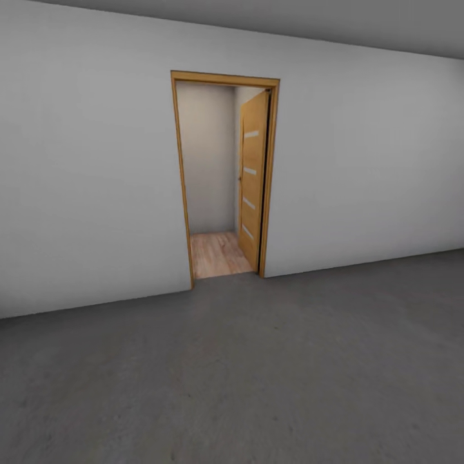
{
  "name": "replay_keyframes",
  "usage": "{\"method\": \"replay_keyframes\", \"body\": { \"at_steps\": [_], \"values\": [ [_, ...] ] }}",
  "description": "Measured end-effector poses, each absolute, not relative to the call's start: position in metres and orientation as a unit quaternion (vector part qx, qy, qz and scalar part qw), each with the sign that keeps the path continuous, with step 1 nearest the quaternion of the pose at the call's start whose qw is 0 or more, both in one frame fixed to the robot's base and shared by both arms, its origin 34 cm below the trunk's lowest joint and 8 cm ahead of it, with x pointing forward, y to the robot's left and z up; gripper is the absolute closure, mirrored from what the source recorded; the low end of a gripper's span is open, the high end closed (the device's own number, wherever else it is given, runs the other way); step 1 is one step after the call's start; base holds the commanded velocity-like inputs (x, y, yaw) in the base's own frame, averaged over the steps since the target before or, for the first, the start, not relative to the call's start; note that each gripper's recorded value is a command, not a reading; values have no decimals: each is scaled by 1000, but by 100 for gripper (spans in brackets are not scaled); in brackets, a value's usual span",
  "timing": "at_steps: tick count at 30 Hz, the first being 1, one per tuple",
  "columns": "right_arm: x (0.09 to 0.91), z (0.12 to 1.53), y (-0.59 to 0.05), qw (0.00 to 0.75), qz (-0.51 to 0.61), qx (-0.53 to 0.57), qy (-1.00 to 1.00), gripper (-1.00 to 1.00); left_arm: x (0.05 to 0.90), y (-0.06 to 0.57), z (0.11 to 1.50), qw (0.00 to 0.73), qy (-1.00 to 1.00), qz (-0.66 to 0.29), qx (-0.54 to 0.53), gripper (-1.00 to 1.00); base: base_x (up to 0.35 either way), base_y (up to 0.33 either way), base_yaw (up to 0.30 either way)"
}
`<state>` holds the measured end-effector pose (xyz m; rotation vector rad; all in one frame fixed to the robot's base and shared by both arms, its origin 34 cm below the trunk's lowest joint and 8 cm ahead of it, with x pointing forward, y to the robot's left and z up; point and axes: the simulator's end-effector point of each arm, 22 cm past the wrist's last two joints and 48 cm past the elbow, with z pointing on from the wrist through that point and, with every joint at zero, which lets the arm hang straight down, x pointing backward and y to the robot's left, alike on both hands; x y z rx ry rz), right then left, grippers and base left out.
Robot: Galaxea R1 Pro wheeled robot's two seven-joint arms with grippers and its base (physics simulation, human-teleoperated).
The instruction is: Move the two storage containers from the living room to the garage. In the garage, place one container on the floor and stack the other container on top of it (either order is fine).
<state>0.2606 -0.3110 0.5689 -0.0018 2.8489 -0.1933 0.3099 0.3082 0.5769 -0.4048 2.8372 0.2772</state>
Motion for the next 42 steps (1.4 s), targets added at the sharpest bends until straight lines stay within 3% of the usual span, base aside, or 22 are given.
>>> {"method": "replay_keyframes", "body": {
  "at_steps": [42],
  "values": [
    [272, 573, -311, 158, -67, -1, 985, -100, 321, 307, 582, 145, 975, 93, -141, -100, 320, -18, 0]
  ]
}}
